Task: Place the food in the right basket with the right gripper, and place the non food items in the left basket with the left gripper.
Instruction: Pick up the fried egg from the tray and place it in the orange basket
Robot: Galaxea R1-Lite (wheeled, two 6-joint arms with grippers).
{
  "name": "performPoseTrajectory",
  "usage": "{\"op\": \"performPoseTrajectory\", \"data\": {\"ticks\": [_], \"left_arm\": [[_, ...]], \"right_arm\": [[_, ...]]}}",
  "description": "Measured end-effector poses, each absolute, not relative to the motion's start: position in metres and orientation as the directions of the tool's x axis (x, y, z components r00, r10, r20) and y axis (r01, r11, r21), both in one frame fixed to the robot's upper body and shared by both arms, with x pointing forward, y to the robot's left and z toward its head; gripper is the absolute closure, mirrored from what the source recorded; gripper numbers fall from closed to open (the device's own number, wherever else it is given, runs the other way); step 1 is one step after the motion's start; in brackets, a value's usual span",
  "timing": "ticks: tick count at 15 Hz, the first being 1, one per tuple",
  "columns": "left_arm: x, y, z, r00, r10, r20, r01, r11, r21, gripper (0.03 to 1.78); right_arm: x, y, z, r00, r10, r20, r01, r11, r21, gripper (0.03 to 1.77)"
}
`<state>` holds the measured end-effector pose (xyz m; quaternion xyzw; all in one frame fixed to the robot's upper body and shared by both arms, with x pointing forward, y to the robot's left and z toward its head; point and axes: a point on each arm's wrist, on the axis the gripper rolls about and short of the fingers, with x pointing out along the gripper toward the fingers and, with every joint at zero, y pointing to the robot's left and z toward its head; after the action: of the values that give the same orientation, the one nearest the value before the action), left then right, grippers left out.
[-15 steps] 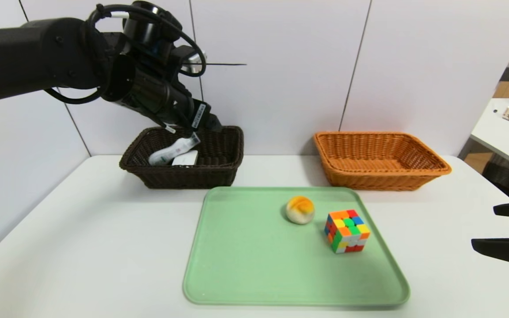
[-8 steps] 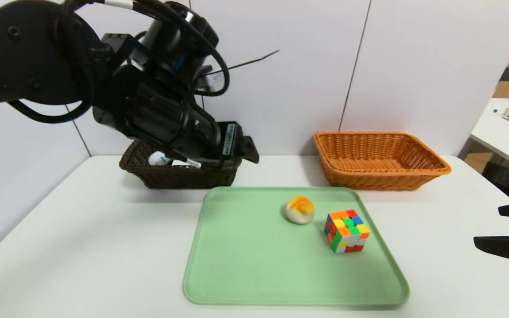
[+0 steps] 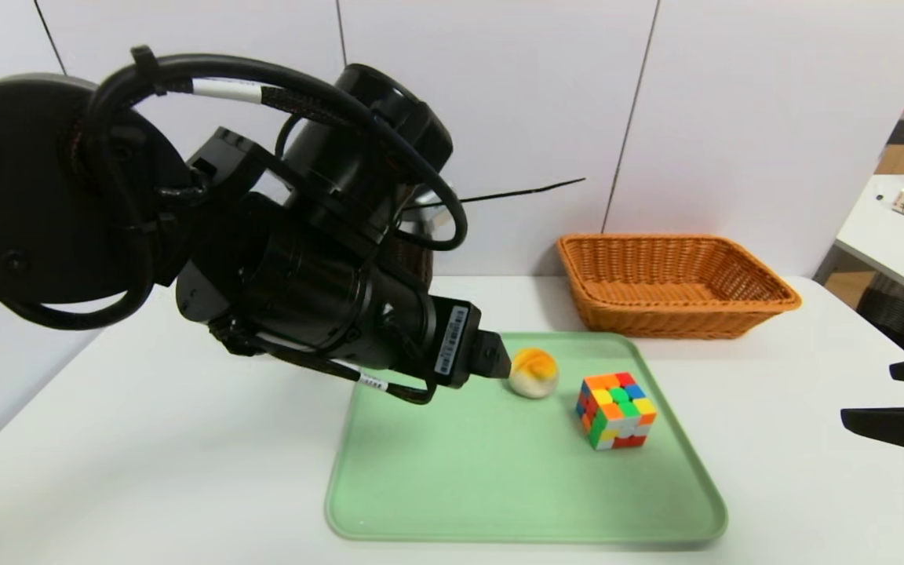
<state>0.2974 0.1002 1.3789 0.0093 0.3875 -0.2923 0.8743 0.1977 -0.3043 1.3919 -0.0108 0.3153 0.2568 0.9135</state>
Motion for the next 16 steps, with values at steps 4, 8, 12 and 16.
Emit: {"op": "performPoseTrajectory", "data": {"ticks": [4,8,12,16], "left_arm": [[0.290,0.098,1.369,0.501,-0.493,-0.711,0.546,0.818,-0.182,0.12],[0.288,0.097,1.365,0.493,-0.484,-0.723,0.573,0.806,-0.149,0.12],[0.289,0.095,1.359,0.485,-0.472,-0.736,0.571,0.808,-0.142,0.12],[0.291,0.092,1.355,0.478,-0.466,-0.744,0.573,0.808,-0.138,0.12]], "right_arm": [[0.215,-0.301,1.393,0.666,0.456,-0.590,-0.468,0.872,0.144,0.10],[0.251,-0.291,1.394,0.630,0.458,-0.627,-0.473,0.867,0.158,0.10],[0.293,-0.271,1.391,0.566,0.468,-0.679,-0.494,0.852,0.175,0.10],[0.339,-0.248,1.380,0.510,0.476,-0.717,-0.515,0.836,0.188,0.10]]}}
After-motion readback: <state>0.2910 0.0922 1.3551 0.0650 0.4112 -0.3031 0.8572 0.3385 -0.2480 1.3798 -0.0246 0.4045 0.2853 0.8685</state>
